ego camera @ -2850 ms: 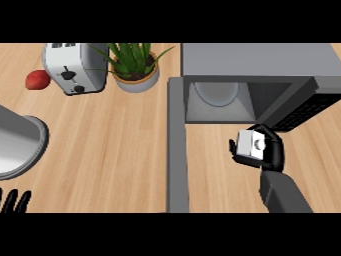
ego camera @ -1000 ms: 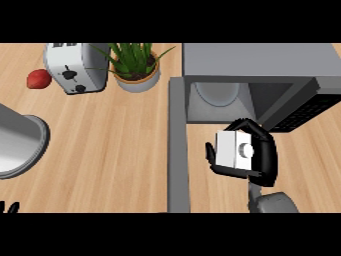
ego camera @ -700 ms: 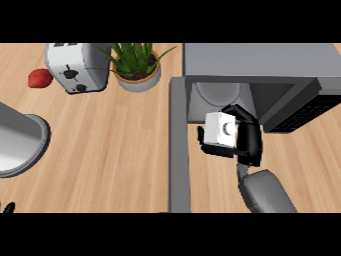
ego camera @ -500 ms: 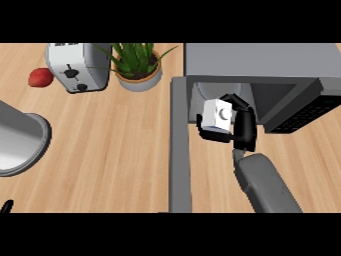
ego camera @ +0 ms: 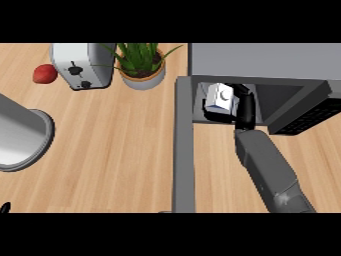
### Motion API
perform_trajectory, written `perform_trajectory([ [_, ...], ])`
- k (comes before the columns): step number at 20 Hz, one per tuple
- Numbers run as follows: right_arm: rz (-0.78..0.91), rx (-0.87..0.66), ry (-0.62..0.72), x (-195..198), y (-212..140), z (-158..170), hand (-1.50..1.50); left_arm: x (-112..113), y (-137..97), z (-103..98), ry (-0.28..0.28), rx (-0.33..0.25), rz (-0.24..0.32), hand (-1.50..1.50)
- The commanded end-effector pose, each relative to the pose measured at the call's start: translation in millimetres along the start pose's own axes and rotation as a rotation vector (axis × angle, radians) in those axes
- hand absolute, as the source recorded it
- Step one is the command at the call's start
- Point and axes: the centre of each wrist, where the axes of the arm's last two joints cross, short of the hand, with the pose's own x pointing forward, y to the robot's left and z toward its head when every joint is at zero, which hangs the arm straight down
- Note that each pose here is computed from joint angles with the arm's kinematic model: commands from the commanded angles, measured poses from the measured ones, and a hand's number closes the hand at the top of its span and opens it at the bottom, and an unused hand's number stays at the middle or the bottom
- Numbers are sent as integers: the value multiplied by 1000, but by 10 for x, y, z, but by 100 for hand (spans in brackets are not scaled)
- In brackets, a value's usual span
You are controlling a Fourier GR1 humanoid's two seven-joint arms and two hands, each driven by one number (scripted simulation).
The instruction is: Pick up the milk, place it into the microwave and close the microwave
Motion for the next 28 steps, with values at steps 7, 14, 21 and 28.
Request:
perform_trajectory([
  [7, 189, -12, -11, -101, -286, -280, 150, -24, 32, -109, 5, -37, 3, -150],
  [14, 350, -48, -110, -106, -443, -371, 150, -130, -17, -125, 2, -56, 18, -150],
  [21, 272, -135, -153, 84, -407, -557, 150, -134, 41, -161, 6, -59, 30, -150],
  [28, 378, -223, -251, 256, -495, -761, 150, -186, 34, -272, 3, -68, 17, -150],
])
